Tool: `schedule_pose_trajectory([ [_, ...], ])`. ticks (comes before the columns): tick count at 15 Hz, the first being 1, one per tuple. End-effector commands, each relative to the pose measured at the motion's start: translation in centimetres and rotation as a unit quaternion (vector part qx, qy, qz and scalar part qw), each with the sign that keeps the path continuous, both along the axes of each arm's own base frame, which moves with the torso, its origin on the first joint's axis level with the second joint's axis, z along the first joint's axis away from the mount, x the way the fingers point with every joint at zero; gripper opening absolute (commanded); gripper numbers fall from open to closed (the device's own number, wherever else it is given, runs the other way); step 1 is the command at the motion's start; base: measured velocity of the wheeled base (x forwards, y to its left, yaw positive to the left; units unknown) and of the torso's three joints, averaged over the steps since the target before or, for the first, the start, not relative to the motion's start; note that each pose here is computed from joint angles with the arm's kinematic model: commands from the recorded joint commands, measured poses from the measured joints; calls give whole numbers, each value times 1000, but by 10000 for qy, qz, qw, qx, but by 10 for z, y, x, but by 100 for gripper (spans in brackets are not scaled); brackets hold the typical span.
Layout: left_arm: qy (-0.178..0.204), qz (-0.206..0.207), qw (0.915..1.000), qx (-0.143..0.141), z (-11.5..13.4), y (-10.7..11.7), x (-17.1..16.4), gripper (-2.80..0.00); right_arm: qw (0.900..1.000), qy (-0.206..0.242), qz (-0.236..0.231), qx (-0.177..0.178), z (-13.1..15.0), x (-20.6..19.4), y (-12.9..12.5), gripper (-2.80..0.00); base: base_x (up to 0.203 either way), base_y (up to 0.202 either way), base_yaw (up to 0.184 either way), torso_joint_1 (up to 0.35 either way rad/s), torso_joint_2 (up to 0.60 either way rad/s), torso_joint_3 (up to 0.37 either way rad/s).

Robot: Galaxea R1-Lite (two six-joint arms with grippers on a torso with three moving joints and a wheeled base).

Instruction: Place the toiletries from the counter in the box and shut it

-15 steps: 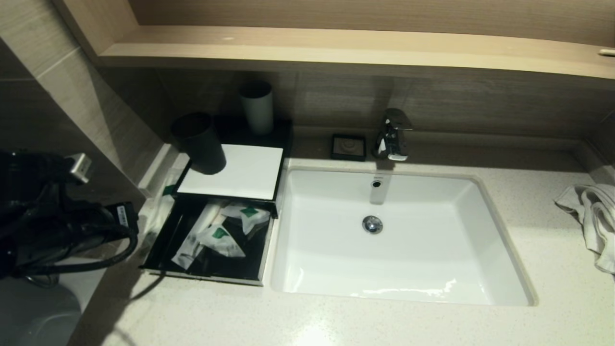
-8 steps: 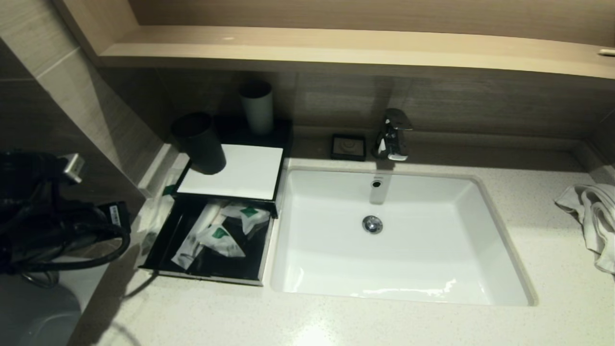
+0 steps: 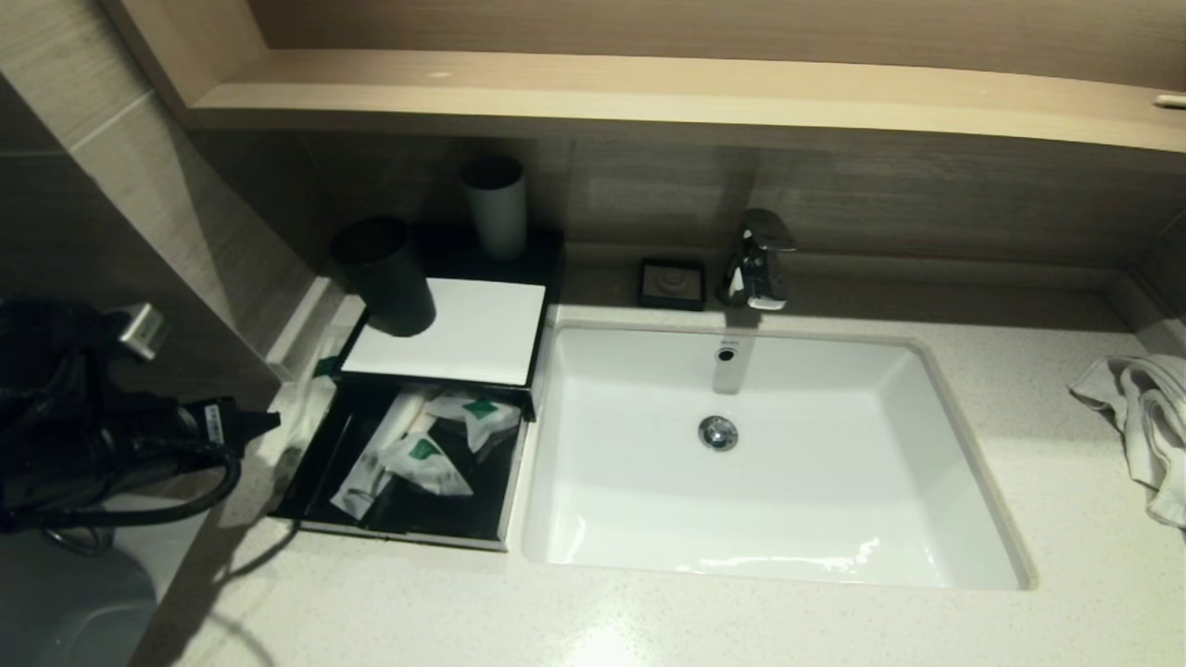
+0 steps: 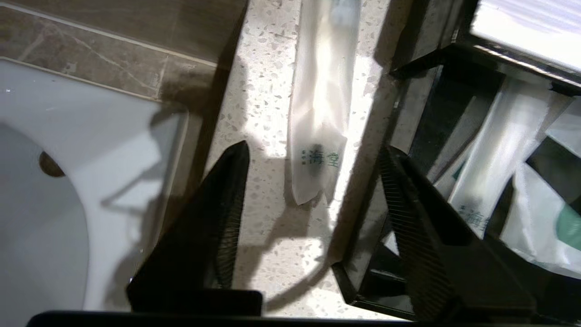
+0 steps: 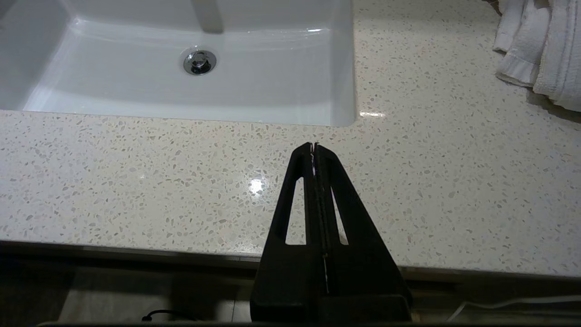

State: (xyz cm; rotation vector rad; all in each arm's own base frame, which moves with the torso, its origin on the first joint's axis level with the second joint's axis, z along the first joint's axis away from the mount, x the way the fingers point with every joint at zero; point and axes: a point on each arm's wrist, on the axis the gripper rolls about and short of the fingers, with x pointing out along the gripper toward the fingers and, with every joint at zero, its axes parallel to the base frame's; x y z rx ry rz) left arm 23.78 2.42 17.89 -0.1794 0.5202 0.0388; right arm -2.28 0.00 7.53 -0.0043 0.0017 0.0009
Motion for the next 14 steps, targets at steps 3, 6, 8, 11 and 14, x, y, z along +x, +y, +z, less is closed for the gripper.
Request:
schedule_pose_trajectory([
  [3,110,-4,9999,63,-6,8,4,0,10000,-1,2,-2,0,0,0,-280,0,0,0,0,0,0],
  [6,147,-129,9998,100,-9,17,5,0,10000,-1,3,-2,0,0,0,-280,0,0,0,0,0,0],
  [8,170,-158,9997,119,-11,24,6,0,10000,-1,-4,-2,0,0,0,-280,0,0,0,0,0,0],
  [11,266,-315,9990,191,-17,28,9,0,10000,-1,3,-2,0,0,0,-280,0,0,0,0,0,0],
  [14,270,-378,9988,166,-18,28,9,0,10000,-1,3,-2,0,0,0,-280,0,0,0,0,0,0],
])
